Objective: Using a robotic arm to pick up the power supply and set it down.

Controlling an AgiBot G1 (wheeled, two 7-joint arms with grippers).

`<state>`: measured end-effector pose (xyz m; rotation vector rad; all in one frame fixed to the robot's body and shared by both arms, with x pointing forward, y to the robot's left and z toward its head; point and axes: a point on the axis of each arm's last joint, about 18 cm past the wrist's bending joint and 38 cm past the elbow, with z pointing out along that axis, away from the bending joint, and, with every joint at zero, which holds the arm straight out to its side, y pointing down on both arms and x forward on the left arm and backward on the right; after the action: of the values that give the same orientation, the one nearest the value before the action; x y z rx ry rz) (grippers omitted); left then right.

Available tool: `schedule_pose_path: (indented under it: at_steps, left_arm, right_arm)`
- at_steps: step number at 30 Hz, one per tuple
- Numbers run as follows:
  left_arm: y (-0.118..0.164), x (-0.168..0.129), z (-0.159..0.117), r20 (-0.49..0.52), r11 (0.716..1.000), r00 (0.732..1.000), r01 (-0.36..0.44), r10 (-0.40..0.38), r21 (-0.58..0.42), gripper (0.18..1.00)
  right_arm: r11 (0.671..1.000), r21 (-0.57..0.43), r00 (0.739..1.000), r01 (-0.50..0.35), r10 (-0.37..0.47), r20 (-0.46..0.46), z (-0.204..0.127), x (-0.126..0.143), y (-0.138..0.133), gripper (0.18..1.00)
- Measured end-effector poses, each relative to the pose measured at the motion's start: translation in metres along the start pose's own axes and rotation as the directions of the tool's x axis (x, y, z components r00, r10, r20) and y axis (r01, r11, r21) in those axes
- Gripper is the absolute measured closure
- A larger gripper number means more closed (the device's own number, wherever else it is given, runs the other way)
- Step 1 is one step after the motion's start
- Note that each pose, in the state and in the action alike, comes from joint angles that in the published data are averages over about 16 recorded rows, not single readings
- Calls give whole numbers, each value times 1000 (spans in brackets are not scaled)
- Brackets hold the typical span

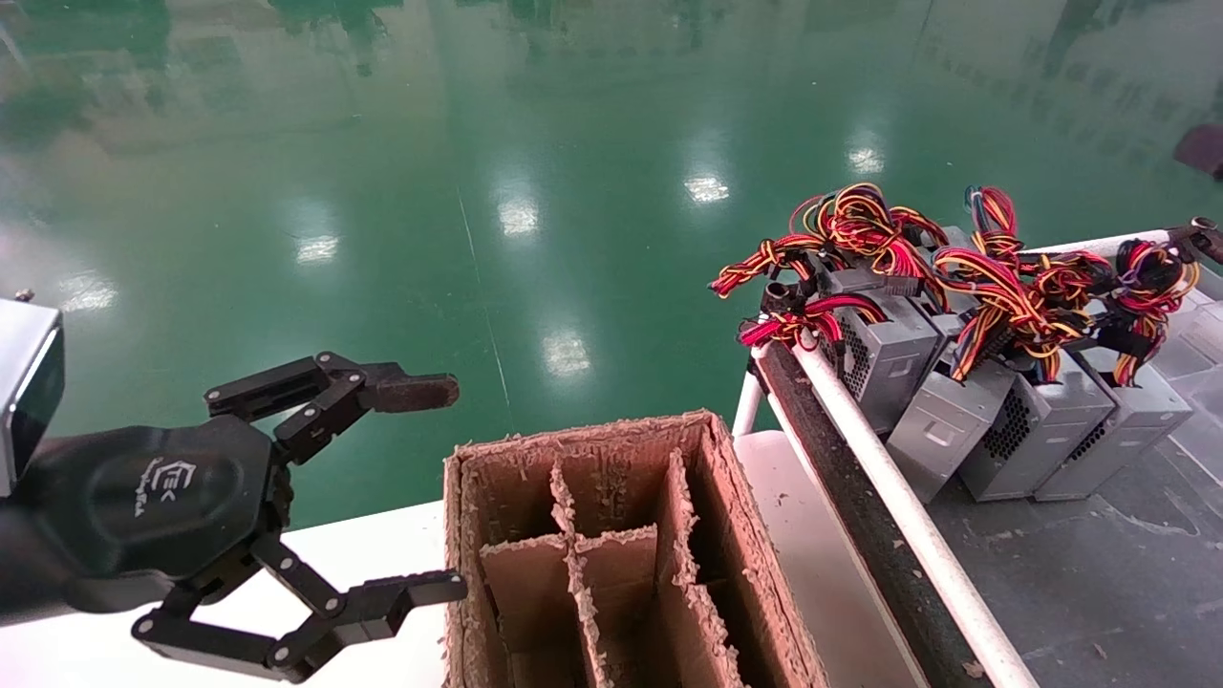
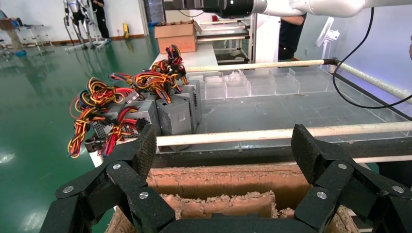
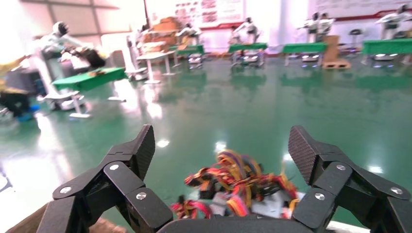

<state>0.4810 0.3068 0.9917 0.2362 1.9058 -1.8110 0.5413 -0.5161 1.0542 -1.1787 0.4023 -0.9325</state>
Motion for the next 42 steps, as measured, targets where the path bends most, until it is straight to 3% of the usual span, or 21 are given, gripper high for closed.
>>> schedule_pose_path:
  at_steps: [7, 21, 32, 42]
  left_arm:
    - [0, 0, 0, 0, 1000, 1000, 0, 0, 0, 184]
    - [0, 0, 0, 0, 1000, 1000, 0, 0, 0, 184]
    - [0, 0, 0, 0, 1000, 1000, 0, 0, 0, 184]
    - [0, 0, 0, 0, 1000, 1000, 0, 0, 0, 184]
  right_arm:
    - [999, -18, 996, 32, -30, 82, 14, -17, 2, 201]
    - [994, -52, 962, 92, -75, 262, 41, -63, 12, 178]
    - [989, -65, 911, 131, -95, 401, 55, -107, 23, 178]
    - [984, -69, 846, 161, -102, 523, 62, -152, 33, 178]
